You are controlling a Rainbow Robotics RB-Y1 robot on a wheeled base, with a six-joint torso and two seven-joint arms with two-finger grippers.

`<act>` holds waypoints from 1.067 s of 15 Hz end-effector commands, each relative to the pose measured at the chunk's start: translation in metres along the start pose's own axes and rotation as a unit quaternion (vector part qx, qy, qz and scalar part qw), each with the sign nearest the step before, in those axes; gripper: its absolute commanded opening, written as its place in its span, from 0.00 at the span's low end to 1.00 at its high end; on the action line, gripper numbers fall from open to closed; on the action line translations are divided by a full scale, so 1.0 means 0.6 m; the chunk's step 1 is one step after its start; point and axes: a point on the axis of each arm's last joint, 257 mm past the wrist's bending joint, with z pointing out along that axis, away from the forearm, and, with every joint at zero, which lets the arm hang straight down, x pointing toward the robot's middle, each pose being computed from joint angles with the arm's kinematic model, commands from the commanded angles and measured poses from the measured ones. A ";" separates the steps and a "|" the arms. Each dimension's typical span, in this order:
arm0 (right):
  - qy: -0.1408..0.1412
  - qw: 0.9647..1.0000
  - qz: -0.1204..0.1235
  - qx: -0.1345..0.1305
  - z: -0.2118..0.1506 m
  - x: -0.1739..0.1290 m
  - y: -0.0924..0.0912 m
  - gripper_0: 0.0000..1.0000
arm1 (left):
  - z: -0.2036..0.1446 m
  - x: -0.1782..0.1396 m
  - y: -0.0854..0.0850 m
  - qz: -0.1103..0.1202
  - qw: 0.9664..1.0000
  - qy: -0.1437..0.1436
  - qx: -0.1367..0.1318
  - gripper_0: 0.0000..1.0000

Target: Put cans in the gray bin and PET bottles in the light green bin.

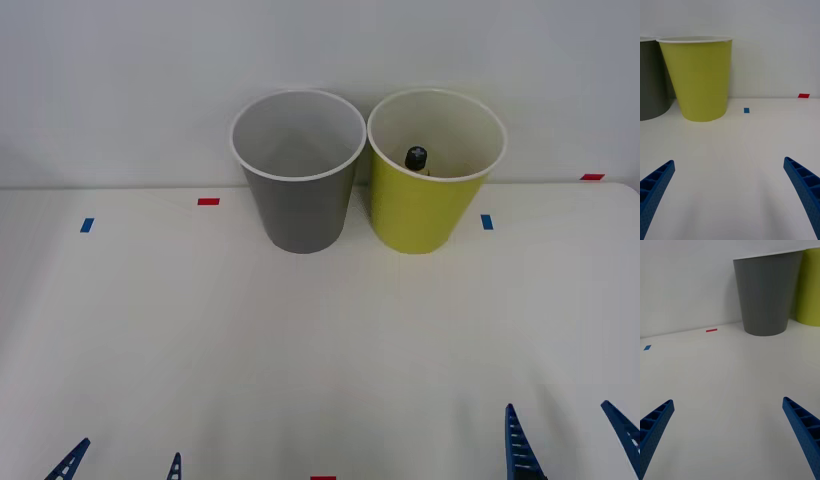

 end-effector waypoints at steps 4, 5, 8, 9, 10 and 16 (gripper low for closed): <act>0.031 0.999 0.018 0.001 -0.030 0.027 0.011 1.00 | 0.000 0.000 0.000 0.000 1.000 0.000 0.000 1.00; 0.034 0.999 0.020 0.000 -0.032 0.030 0.013 1.00 | 0.000 0.000 0.000 0.000 1.000 0.000 0.000 1.00; 0.034 0.999 0.020 0.000 -0.032 0.030 0.013 1.00 | 0.000 0.000 0.000 0.000 1.000 0.000 0.000 1.00; 0.034 0.999 0.020 0.000 -0.032 0.030 0.013 1.00 | 0.000 0.000 0.000 0.000 1.000 0.000 0.000 1.00; 0.034 0.999 0.020 0.000 -0.032 0.030 0.013 1.00 | 0.000 0.000 0.000 0.000 1.000 0.000 0.000 1.00; 0.034 0.999 0.020 0.000 -0.032 0.030 0.013 1.00 | 0.000 0.000 0.000 0.000 1.000 0.000 0.000 1.00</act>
